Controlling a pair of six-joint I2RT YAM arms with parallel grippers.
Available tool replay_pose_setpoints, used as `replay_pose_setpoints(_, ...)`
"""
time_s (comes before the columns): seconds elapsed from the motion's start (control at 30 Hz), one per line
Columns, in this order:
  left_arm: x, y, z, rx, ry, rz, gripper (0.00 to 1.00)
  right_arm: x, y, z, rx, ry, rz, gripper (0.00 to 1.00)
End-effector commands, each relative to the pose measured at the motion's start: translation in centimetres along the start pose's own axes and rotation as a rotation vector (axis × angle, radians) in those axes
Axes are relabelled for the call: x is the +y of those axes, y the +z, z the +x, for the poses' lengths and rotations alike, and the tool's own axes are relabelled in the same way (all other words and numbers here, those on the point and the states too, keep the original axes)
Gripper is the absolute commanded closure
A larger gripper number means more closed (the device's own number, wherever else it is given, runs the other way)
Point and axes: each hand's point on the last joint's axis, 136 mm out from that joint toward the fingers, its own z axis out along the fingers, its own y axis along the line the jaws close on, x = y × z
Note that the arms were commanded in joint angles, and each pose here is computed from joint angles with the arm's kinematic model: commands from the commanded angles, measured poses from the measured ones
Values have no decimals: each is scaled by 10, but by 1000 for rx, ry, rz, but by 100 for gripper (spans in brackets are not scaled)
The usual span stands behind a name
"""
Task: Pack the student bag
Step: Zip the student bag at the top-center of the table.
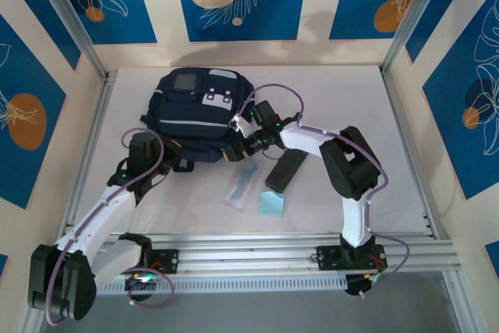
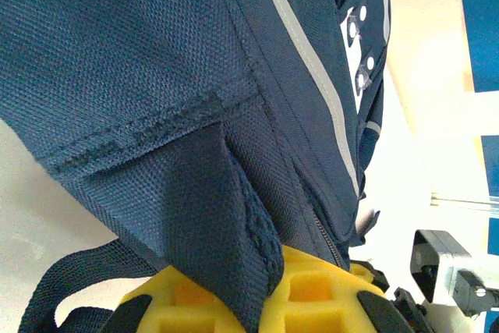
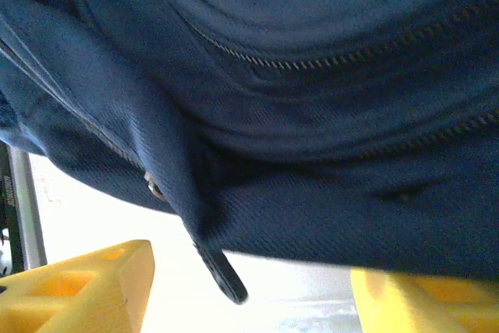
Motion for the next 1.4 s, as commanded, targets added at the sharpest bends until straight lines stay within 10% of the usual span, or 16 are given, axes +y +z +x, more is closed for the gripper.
replay_pose_setpoints(0.0,-40,-16,-21,-69,14,128,100,23,10,-6,4,-34,-81,35)
replay_pose_setpoints(0.27,-40,-16,-22,-74,13,128,100,27,16,5,34,2,-105,47)
replay_pose_setpoints(0.57,-39,-16,-24,-85,11,125,100,18,9,14,44,32,-68,100)
replay_pose_setpoints(1.07,-31,-33,-27,-101,20,91,100,-129,-34,-16,-34,221,202,100)
replay_pose_setpoints(1.37,-21,-27,-32,-124,32,54,100,-54,-26,18,86,189,-50,100)
